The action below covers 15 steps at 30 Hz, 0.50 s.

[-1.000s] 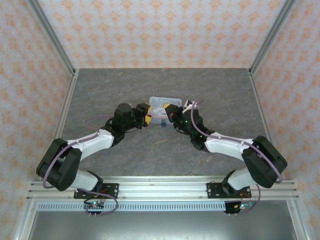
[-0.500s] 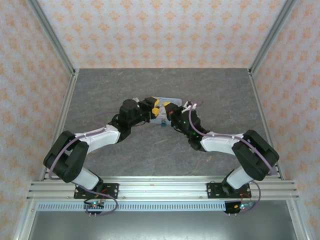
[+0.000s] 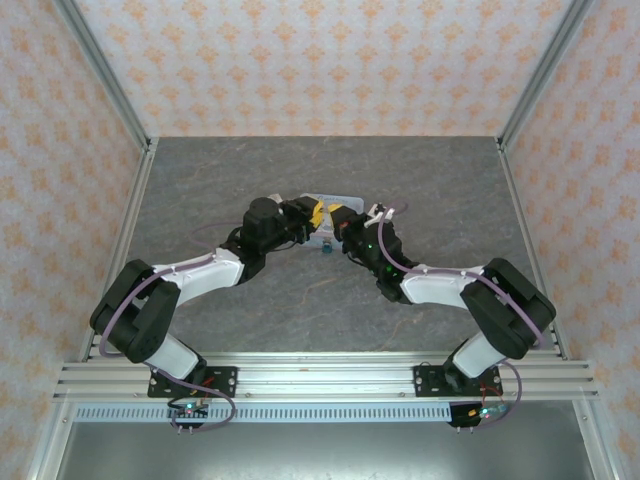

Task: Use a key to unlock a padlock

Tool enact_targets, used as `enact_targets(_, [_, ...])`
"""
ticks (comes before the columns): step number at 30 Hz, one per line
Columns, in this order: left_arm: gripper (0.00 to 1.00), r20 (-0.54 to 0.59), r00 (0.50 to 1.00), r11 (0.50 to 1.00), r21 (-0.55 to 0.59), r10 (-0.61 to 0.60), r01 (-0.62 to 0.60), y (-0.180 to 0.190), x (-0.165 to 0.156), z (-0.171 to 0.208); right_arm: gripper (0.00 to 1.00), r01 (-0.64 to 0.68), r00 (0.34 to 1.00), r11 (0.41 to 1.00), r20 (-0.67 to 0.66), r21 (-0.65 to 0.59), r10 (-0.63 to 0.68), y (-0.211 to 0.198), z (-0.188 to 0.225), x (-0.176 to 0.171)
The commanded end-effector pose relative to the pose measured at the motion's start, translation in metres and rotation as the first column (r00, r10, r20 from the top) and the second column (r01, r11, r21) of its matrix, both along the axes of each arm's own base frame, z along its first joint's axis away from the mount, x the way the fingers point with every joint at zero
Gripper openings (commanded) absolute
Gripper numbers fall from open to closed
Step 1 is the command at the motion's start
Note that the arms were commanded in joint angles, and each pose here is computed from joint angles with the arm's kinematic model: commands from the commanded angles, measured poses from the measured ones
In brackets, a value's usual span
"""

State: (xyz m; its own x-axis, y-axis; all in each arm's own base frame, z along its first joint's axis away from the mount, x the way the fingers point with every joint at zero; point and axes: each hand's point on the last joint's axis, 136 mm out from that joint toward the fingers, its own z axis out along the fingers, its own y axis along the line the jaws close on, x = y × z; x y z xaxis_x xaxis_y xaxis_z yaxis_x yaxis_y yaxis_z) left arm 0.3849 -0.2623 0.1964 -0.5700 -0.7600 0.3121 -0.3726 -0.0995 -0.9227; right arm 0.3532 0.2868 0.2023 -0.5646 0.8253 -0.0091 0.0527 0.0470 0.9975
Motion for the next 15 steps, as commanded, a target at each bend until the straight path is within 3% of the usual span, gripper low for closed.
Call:
enact_targets(1, [0.17,0.038,0.999,1.0,-0.022,0.008,-0.008,-0.003,0.003,0.018,0.0,0.027,1.0,0.999,0.009,0.02,-0.027,-0.006,-0.001,0.003])
enact_targets(8, [0.0,0.029,1.0,1.0,0.009,0.013,-0.013,-0.001,0.003,0.012,0.0,0.017,1.0,1.0,0.011,0.02,-0.017,-0.007,0.0,0.0])
enact_targets(10, [0.0,0.033,0.999,0.999,0.036,0.01,-0.011,0.0,0.003,0.009,0.23,0.012,1.0,1.0,0.0,0.004,-0.012,-0.011,-0.004,-0.002])
enact_targets(11, [0.0,0.047,0.999,0.998,0.059,0.0,-0.003,0.001,0.003,0.008,0.42,0.007,1.0,1.0,-0.014,-0.02,-0.007,-0.015,-0.008,-0.004])
enact_targets(15, [0.0,0.138,0.986,0.969,0.237,-0.098,0.063,0.004,0.003,0.013,0.64,-0.013,0.998,0.988,-0.06,-0.153,0.004,-0.042,-0.025,-0.016])
